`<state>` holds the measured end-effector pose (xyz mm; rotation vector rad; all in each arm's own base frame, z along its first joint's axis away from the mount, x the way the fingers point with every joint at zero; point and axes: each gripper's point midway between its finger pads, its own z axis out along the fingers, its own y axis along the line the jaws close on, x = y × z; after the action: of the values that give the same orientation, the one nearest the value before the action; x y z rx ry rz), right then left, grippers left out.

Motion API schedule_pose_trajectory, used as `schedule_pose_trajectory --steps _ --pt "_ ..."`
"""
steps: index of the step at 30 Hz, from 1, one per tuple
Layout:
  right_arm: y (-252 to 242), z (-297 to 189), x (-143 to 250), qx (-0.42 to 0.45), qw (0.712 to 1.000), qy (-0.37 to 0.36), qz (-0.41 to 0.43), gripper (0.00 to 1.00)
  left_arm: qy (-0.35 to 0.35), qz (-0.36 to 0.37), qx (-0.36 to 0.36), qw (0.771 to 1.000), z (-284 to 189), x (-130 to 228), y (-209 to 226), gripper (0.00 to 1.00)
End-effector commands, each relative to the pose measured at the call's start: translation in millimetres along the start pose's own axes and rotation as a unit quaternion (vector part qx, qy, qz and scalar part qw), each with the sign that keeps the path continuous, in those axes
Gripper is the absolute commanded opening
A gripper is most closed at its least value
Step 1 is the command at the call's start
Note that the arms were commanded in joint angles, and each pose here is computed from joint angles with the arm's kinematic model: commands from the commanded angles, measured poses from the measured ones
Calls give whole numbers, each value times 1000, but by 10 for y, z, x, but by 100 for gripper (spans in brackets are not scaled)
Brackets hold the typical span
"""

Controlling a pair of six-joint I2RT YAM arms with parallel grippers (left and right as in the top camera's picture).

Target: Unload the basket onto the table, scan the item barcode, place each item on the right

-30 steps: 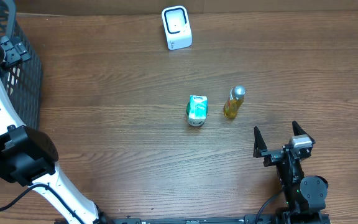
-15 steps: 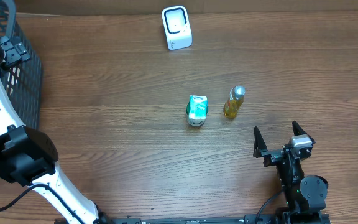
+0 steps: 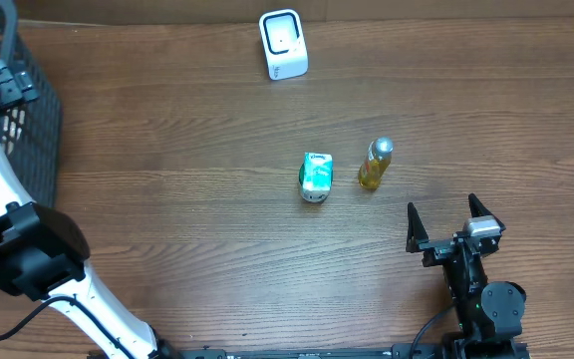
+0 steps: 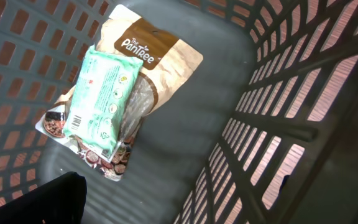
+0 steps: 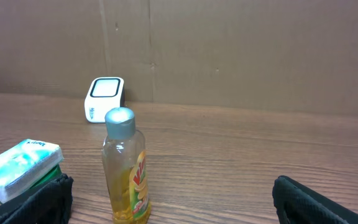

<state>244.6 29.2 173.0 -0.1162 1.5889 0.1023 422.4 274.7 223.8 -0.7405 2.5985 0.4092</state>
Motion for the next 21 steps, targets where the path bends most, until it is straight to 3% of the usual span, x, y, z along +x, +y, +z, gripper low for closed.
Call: schedule_pose_trajectory --steps 1,4,11,17,21 --pt "0 6 45 0 1000 4 0 100 19 6 53 998 244 73 252 100" --pt "0 6 45 0 1000 4 0 100 3 11 156 988 196 48 99 100" --pt "0 6 45 0 1000 4 0 100 -1 13 189 982 160 49 37 99" --pt "0 6 45 0 1000 4 0 100 0 48 212 976 99 56 -270 89" --pt "0 6 45 0 1000 4 0 100 1 66 215 974 75 65 -419 67"
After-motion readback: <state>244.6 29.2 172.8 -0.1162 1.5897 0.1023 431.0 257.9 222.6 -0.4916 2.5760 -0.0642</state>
